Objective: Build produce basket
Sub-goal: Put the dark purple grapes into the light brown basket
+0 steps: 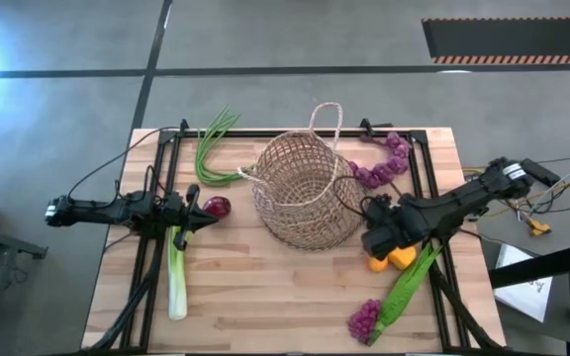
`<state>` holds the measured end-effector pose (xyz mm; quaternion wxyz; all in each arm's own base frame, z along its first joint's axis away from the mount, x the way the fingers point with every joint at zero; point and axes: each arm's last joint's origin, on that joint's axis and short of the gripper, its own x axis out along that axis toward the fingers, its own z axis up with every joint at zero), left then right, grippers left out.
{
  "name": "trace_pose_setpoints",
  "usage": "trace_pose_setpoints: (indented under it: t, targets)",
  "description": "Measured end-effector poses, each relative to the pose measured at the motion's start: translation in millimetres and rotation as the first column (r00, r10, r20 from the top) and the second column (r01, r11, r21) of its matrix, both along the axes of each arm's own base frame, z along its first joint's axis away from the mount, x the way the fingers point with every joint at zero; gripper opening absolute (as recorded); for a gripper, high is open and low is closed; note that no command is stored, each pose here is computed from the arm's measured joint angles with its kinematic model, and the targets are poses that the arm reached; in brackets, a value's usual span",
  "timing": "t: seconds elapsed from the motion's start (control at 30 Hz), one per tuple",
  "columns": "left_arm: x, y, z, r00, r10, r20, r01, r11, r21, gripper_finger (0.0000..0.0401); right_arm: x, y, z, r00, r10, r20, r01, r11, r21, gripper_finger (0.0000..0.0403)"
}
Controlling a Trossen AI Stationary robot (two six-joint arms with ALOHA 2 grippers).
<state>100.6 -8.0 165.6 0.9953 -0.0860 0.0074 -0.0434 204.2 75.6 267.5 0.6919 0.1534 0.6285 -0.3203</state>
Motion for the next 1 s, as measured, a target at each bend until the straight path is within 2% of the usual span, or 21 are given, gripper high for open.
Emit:
trace_pose_setpoints:
  t: [0.2, 0.37, 0.83, 1.0]
  targets:
    - [0.0, 0.0, 0.0, 1.0, 0.001, 0.0, -0.001, 1.0, 0.0, 0.0, -0.9, -9.0, -39.8, 1.0, 0.003, -0.011, -0.003, 1.0, -0.031, 0.0144]
    - [0.0, 0.0, 0.0, 1.0, 0.0, 0.0, 0.0, 1.0, 0.0, 0.0, 0.4, -14.4, -62.4, 0.999, -0.028, -0.027, 0.025, 0.995, -0.098, 0.0126]
    - [0.0, 0.0, 0.0, 1.0, 0.001, 0.0, -0.001, 1.0, 0.0, 0.0, 13.6, -13.1, -86.8, 0.999, -0.004, -0.051, -0.004, 0.987, -0.158, 0.0077]
    - [0.0, 0.0, 0.0, 1.0, 0.001, 0.0, -0.001, 1.0, 0.0, 0.0, 16.4, -12.5, -87.1, 0.999, 0.021, -0.028, -0.026, 0.987, -0.161, 0.0053]
